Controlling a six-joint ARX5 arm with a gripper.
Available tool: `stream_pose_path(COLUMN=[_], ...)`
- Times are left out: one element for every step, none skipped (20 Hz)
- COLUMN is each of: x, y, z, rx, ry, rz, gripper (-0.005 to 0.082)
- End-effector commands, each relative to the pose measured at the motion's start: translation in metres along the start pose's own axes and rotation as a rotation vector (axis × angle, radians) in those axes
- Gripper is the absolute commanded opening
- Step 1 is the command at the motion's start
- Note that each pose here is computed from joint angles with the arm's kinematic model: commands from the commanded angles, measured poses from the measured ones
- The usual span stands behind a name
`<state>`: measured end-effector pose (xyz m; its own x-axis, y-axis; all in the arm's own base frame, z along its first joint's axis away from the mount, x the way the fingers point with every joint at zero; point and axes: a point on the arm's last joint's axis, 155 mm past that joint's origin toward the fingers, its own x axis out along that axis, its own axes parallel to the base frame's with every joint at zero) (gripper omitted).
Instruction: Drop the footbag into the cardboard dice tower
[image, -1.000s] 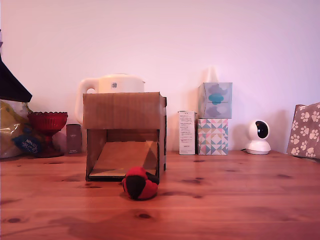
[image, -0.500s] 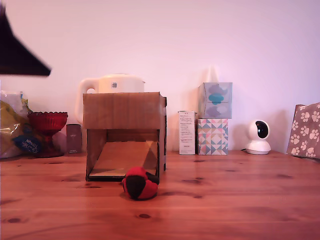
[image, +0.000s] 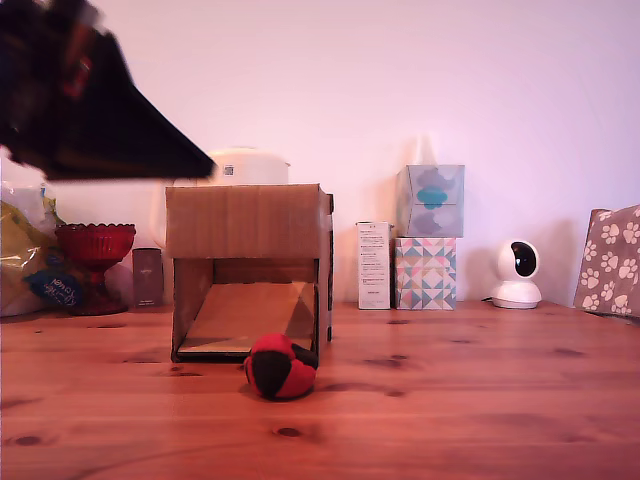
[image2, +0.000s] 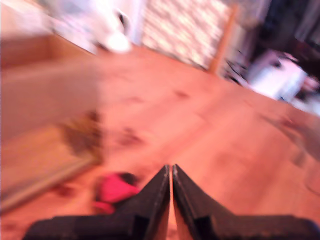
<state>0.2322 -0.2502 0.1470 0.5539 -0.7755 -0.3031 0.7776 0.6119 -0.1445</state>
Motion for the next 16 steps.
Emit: stream_pose_path(x=[0.004,0.006,0.008,0.008,0.008,0.008,0.009,0.010,0.011,0.013,0.016,0.019,0.023,0.027,0.031,0.035], y=[0.002,0.003,0.004,0.004,0.004,0.004,0.006,0.008,0.012,0.015,0.017,0.020,0.023,0.025,0.028,0.030], z=[-0.010,-0.013,-0.016,-0.018,-0.018,-0.018,-0.018,-0.018,-0.019,-0.021,-0.025,-0.026,-0.027,-0.027,-0.029,-0.031], rx=[-0.005,-0.008,-0.010,-0.012,-0.012,-0.007,0.001,0.008,0.010,0.013,0.017,0.028,0.042,0.048,0.052,0.056], ry=[0.023,0.035,0.045,0.051,0.051,0.049,0.048,0.047,0.049,0.056,0.064,0.064,0.059,0.050,0.050,0.051], rz=[0.006,0.007,0.008,0.009,0.009,0.009,0.017,0.030,0.048,0.059,0.067,0.077,0.084,0.092,0.101,0.103], gripper=[-0.0024,-0.0024,-0.0024,-0.0024,-0.0004,0.0130,0.0377,0.0639,0.0812,0.0765,0.0763,0.0763,0.0763,0.0763,0.0763,0.0763])
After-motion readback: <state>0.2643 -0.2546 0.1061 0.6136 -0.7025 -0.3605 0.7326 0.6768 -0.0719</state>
